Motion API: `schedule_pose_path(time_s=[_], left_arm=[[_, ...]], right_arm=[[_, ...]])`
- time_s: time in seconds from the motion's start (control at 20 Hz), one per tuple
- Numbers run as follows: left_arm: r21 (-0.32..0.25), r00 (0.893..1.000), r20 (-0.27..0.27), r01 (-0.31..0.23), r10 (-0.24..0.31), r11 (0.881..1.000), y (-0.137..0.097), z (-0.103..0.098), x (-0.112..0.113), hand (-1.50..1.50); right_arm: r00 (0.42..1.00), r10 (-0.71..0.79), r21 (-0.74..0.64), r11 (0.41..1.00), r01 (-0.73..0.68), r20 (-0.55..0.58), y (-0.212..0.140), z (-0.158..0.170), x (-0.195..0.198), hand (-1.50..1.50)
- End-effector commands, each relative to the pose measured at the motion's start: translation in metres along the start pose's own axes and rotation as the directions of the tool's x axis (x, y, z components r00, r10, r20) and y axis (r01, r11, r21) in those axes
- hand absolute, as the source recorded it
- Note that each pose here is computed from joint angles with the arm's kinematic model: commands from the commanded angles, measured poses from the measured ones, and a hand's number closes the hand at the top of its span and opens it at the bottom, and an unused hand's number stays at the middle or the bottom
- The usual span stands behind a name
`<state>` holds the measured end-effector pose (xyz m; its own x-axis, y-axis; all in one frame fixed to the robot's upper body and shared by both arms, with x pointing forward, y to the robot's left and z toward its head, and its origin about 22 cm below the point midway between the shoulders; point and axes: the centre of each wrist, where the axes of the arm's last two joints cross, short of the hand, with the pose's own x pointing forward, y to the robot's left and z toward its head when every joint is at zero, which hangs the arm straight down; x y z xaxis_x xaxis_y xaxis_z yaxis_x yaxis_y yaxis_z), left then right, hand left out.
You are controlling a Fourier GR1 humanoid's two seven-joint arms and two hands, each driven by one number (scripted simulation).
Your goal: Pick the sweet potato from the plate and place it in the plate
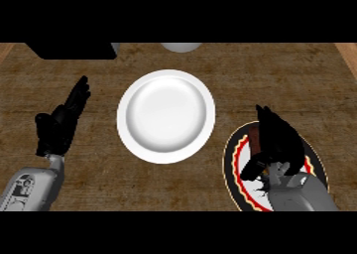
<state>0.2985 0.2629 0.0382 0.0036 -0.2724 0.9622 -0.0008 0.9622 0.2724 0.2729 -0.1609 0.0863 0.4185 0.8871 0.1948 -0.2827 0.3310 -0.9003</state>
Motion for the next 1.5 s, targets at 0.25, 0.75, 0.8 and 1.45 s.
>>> schedule_pose_path(time_s=[0.25,0.75,0.8,1.45], left_arm=[[0.006,1.0,0.004,0.008,-0.008,1.0,0.004,0.009,-0.006,0.0],[0.0,1.0,0.004,-0.009,0.009,1.0,-0.01,-0.001,0.016,0.0],[0.006,1.0,0.001,0.004,-0.004,1.0,-0.009,-0.006,0.005,0.0],[-0.009,1.0,0.002,0.001,-0.001,1.0,-0.005,-0.005,0.005,0.0]], right_arm=[[0.994,0.031,0.051,0.998,-0.025,-0.105,0.008,0.003,-0.015,-1.5],[0.996,0.069,-0.017,0.997,-0.07,-0.064,0.027,-0.044,-0.021,1.5],[0.996,0.066,-0.029,0.997,-0.068,-0.068,0.03,-0.047,-0.045,1.5],[0.99,0.065,-0.078,0.995,-0.055,0.129,0.01,-0.046,-0.086,1.5]])
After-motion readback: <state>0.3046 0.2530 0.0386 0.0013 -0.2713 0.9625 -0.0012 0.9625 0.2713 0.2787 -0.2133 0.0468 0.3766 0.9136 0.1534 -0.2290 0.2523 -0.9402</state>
